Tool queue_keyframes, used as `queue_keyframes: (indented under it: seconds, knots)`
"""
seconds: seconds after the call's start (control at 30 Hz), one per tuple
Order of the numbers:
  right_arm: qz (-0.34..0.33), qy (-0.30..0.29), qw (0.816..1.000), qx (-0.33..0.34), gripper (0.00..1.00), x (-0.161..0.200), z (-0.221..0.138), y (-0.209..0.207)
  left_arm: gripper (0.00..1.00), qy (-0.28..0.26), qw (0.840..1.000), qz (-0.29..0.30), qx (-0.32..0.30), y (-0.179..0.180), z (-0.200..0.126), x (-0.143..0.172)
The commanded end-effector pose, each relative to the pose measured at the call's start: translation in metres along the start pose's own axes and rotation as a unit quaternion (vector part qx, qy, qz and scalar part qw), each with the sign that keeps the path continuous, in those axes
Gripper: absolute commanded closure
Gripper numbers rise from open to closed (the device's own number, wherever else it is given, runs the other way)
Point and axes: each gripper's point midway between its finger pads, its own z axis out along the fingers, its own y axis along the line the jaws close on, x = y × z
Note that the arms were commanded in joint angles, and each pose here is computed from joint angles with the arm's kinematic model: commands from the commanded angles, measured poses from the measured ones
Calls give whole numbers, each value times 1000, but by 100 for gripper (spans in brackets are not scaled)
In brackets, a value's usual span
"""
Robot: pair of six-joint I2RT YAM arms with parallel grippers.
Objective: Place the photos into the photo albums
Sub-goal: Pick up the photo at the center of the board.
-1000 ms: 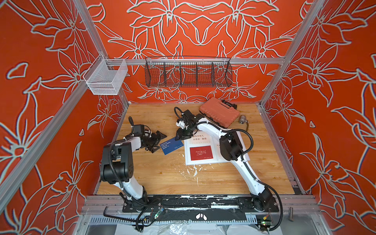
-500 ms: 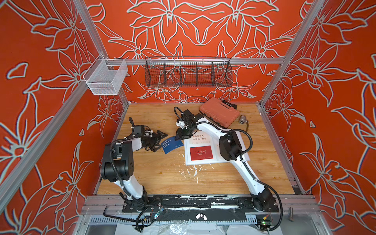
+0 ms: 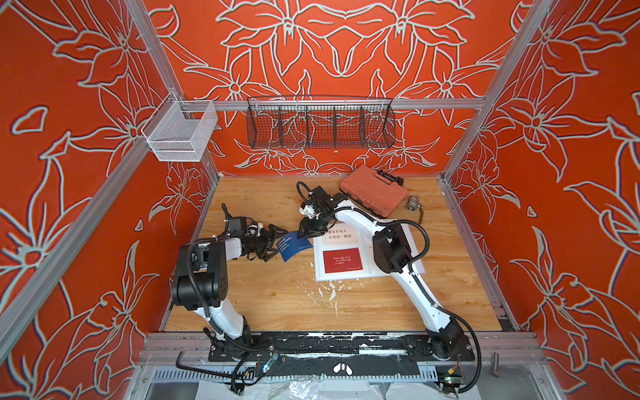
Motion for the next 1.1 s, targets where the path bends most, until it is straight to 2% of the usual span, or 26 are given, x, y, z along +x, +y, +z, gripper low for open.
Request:
queue_keyframes:
  seconds: [0.0, 0.4, 0.73, 0.93, 1.07]
  knots:
    - [33, 36, 999, 12, 49, 17, 24, -19, 3, 42, 991, -101, -73, 53, 6, 40]
    - [46, 43, 998, 9, 49, 21, 26, -20, 3, 29, 991, -130, -31, 47, 5, 47]
    - [50, 52, 997, 8, 49, 26, 26, -21, 3, 17, 991, -132, -5, 35, 0, 47]
    - [32, 41, 999, -4, 49, 24, 19, -13, 3, 18, 993, -115, -27, 36, -1, 43]
    - [21, 34, 999, -23, 49, 20, 15, -3, 3, -2, 993, -100, -58, 42, -7, 41]
